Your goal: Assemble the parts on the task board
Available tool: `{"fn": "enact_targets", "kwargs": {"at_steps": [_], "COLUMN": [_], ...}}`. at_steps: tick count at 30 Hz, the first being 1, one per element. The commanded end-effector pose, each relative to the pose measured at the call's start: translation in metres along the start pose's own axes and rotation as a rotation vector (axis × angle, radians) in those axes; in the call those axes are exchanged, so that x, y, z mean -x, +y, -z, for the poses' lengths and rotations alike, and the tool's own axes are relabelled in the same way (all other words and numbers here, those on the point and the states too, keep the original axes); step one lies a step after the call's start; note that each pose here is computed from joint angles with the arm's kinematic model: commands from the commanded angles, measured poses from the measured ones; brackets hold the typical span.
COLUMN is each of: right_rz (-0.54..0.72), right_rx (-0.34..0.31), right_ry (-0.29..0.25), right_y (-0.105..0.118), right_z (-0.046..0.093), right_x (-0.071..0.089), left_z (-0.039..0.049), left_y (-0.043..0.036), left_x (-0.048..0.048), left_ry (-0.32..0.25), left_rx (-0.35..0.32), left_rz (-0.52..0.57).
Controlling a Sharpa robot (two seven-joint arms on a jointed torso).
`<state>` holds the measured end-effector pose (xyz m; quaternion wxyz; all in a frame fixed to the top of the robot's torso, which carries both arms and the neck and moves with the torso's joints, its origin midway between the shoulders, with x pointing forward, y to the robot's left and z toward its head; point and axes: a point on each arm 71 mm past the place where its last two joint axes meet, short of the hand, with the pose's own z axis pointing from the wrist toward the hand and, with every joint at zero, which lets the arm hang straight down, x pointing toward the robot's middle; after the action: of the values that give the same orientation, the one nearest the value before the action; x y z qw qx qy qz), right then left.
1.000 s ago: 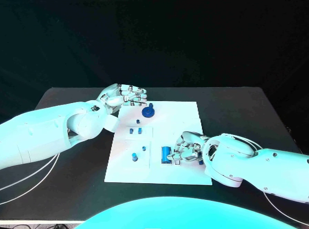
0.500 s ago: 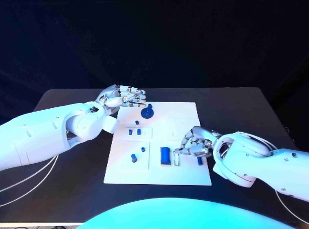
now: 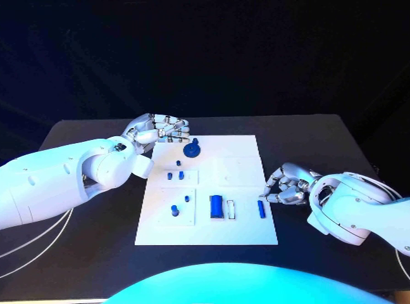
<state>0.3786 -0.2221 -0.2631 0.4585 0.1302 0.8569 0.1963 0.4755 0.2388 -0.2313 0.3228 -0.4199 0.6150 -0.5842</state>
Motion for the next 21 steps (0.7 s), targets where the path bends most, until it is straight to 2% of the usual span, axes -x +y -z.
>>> {"fn": "enact_targets", "kwargs": {"at_steps": [1,8,21], "right_rz": [0.077,0.086,0.085], "right_rx": [-0.007,-0.026,-0.019], "right_ry": [0.018,0.037,0.049], "right_y": [-0.006,-0.015,-0.011], "right_z": [0.001,0.001,-0.005], "right_x": [-0.007,-0.019,-0.029], "left_z": [-0.0005,-0.0007,-0.0011], "left_y": [-0.0009,-0.0007,0.0002], "left_x": [-0.0024,-0.0024,-0.0028], "left_ry": [0.014,0.016,0.02], "left_rx": [-0.007,-0.005,-0.001], "left_rz": [0.01,0.01,0.011]}}
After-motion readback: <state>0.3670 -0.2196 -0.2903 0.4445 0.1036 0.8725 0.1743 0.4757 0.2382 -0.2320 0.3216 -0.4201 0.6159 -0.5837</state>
